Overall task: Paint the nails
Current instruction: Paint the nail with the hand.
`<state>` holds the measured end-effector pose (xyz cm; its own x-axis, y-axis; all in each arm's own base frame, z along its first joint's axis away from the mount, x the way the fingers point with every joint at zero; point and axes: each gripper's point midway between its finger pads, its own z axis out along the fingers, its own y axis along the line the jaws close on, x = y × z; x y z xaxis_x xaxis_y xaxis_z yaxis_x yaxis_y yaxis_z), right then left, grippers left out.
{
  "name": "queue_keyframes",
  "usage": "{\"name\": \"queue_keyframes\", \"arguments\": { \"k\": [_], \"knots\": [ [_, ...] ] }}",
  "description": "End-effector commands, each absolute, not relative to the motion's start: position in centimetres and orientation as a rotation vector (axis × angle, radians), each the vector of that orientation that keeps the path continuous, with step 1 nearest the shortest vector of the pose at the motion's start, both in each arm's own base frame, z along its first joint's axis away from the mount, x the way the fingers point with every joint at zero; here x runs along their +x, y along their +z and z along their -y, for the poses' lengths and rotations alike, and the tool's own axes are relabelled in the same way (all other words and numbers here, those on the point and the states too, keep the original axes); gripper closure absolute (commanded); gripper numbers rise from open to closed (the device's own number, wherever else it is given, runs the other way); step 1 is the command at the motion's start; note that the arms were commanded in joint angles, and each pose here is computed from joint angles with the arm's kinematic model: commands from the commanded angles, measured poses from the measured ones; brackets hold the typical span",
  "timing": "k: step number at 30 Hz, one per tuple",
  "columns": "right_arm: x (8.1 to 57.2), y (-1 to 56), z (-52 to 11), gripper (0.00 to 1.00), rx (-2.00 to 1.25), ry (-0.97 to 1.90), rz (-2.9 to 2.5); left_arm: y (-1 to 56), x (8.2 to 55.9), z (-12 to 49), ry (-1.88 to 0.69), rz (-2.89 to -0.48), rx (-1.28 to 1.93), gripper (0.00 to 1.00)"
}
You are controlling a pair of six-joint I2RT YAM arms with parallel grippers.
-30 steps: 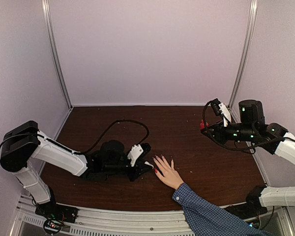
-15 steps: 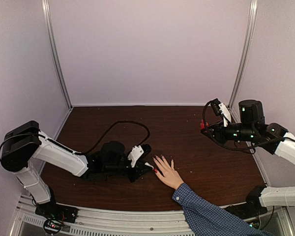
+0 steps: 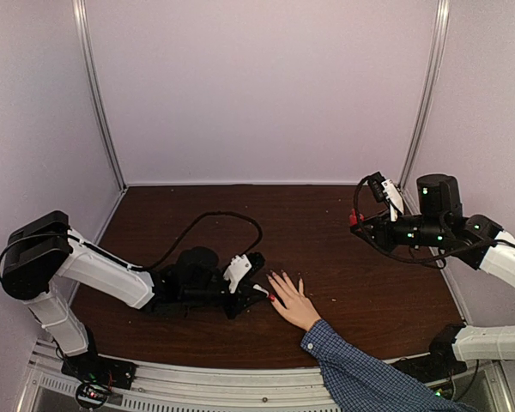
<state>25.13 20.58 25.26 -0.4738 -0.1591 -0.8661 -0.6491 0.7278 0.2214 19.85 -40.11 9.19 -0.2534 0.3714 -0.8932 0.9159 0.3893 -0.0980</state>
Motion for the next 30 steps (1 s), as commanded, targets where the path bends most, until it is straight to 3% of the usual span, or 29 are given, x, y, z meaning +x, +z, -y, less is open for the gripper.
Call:
{"name": "queue_keyframes", "arguments": {
  "k": [1, 30],
  "knots": [
    [25.6, 26.1, -20.4, 1.00, -0.596, 0.665, -1.983, 11.1, 20.5, 41.1, -0.825, -1.750, 1.095, 1.00],
    [25.5, 26.4, -20.4, 1.00, -0.596, 0.674, -1.972, 14.8, 22.8, 38.2, -0.673, -1.762, 1.021, 1.00]
  ]
}}
